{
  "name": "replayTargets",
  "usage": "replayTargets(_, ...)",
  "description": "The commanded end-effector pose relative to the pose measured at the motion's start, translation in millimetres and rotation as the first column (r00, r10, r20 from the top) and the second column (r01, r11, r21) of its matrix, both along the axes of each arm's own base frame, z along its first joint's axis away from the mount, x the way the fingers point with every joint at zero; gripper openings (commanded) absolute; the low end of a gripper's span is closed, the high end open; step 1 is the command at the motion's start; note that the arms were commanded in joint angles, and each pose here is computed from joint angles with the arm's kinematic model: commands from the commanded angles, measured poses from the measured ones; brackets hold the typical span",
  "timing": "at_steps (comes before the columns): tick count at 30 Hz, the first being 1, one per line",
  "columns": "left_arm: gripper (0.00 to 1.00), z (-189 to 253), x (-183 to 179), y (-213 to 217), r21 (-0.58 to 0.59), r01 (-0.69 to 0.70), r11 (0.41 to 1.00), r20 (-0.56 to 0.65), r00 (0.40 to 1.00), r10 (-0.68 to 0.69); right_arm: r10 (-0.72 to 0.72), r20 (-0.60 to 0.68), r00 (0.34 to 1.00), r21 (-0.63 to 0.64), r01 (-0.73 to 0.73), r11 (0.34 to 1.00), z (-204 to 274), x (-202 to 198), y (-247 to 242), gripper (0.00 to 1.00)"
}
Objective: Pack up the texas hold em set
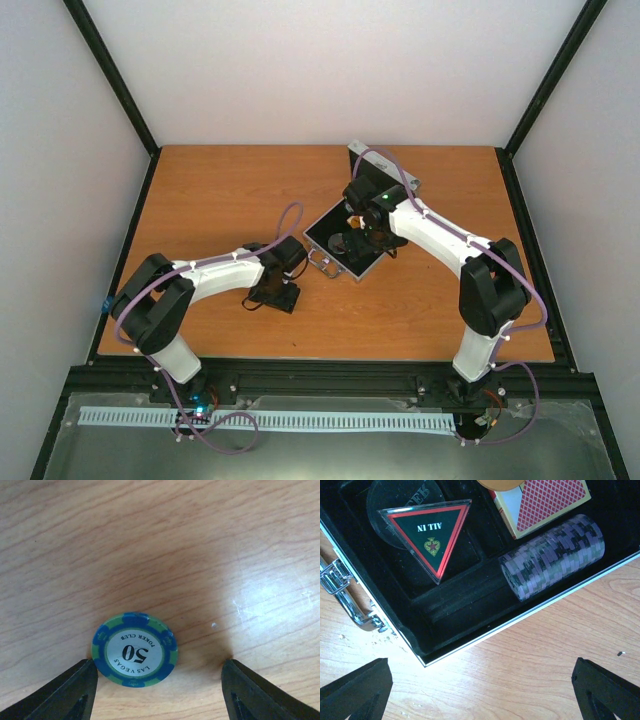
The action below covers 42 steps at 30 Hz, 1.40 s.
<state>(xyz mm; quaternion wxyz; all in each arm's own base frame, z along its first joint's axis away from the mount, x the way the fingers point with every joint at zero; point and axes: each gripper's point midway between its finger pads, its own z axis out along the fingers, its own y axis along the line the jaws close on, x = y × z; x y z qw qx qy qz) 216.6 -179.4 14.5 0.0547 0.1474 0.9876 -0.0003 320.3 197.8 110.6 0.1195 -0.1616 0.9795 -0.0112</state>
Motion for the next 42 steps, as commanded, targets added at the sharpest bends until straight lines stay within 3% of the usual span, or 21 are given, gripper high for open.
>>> replayTargets(1, 0.7, -11, 1, 6, 0.032, 0.011, 0.999, -0.011, 1.0, -0.01, 0.001, -0.002, 1.0, -0.006, -0.001, 1.0, -3, 0, -4, 1.0)
replayTargets(11, 0.76, -9, 16, 6, 0.038, 0.0, 0.999, 0.004, 1.0, 0.0, 0.009, -0.006, 1.0, -0.003, -0.009, 1.0, -5, 2, -2, 1.0)
replayTargets(16, 0.68, -12, 19, 10, 0.034, -0.016, 0.999, -0.009, 1.0, 0.017, 0.01, -0.01, 1.0, -0.004, -0.01, 1.0, -6, 2, -2, 1.0)
replayTargets(31, 0.63, -13, 3, 19, 0.016, -0.025, 1.0, -0.035, 0.999, 0.026, 0.003, -0.018, 1.0, 0.002, -0.003, 1.0, -8, 5, 1, 1.0)
replayTargets(34, 0.55, -15, 3, 18, 0.014, -0.022, 1.0, -0.04, 0.999, 0.023, 0.003, -0.019, 1.0, 0.002, -0.003, 1.0, -8, 6, 2, 1.0)
replayTargets(42, 0.56, -13, 2, 16, 0.005, -0.011, 1.0, -0.049, 0.999, 0.011, -0.003, -0.02, 1.0, 0.001, 0.003, 1.0, -7, 7, 2, 1.0)
